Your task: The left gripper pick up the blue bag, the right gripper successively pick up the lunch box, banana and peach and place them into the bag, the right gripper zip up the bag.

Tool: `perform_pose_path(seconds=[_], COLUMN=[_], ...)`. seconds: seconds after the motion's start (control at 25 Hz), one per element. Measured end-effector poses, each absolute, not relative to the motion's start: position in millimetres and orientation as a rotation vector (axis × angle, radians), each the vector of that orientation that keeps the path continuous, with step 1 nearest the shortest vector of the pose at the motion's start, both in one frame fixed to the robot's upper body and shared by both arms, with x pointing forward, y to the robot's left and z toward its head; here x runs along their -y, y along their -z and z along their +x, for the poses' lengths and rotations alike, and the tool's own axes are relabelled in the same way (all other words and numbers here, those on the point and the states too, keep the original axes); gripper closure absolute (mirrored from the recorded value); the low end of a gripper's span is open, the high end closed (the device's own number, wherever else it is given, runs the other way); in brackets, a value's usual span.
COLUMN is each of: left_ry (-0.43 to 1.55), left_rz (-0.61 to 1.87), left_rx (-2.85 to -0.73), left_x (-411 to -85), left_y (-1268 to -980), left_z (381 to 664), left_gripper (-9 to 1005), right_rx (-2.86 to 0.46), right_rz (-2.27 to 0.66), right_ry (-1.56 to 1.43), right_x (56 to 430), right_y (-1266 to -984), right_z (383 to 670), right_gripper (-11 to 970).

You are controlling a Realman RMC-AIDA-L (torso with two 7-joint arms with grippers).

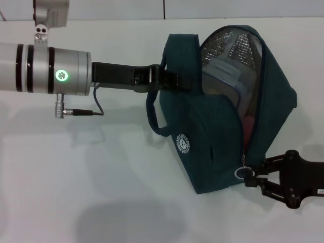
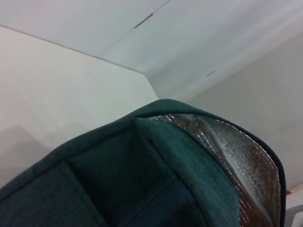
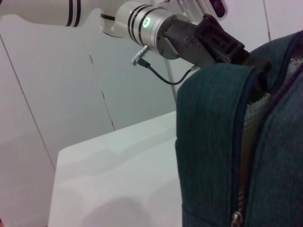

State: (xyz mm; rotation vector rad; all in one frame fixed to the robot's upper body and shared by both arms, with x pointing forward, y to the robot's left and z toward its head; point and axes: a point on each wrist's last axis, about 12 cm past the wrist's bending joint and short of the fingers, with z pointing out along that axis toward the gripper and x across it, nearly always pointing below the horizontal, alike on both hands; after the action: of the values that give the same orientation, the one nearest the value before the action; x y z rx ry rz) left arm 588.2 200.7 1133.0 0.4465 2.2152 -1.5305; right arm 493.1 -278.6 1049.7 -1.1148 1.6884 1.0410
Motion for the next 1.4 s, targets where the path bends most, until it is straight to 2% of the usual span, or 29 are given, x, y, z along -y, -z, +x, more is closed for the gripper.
perform_pose_path(seconds=[0.4, 0.88, 1.12, 1.4], left_ry=[1.524, 1.542, 1.526, 1.488], left_rz=[0.461, 0.449, 0.476, 0.428], left_rx=[-2.208, -2.134, -2.000, -1.810], left_x=[-200, -207, -215, -231], left_y=[-1133, -1121, -1117, -1117], left_z=[588, 580, 573, 566], left_gripper=[930, 910, 679, 512], right_rx=[-1.688, -1.612, -1.545, -1.428], right_rz=[-1.110, -1.146, -1.128, -1.070], right_ry=[-1.027, -1.031, -1.016, -0.998], right_x=[277, 285, 290, 292], right_y=[-1051, -1066, -1078, -1097], right_z=[497, 497, 498, 504], right_gripper=[950, 949, 949, 949])
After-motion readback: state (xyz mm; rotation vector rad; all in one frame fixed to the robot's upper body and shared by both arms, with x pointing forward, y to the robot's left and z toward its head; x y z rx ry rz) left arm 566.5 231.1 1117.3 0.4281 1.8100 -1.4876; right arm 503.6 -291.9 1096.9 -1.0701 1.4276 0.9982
